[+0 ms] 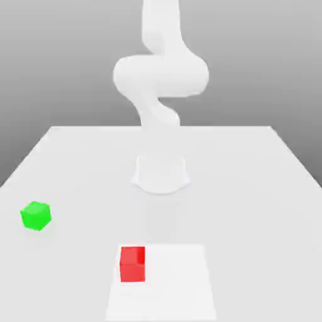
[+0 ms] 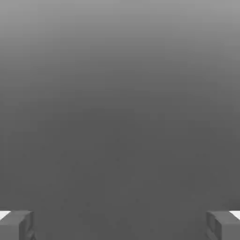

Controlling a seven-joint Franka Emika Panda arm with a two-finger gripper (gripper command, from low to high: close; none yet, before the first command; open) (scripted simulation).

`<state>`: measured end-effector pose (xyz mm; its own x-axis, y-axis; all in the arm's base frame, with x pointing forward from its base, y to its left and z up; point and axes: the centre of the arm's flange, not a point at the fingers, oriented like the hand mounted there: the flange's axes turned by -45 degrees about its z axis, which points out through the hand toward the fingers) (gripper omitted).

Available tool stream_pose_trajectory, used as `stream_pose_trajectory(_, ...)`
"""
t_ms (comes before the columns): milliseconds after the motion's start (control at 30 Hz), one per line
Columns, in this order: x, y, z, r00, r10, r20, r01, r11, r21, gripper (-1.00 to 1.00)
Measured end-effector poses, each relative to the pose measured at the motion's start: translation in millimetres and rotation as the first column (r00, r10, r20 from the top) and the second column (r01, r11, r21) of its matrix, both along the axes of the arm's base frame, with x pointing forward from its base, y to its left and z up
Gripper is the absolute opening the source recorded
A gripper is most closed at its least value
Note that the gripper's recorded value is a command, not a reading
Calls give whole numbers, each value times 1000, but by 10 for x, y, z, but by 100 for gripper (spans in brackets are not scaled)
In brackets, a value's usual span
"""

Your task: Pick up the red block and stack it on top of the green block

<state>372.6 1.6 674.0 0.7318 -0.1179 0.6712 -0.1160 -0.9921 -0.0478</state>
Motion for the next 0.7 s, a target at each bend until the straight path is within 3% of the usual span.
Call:
stream_pose_trajectory(333,691,-211,-1655,883,-400,-246,437,891,120,0)
stream_pose_trajectory(500,772,-382,-2497,746,-555,-367,635,760,142,0)
stream_pose_trajectory(700,655,-549,-3450,528,-685,-502,829,543,131,0)
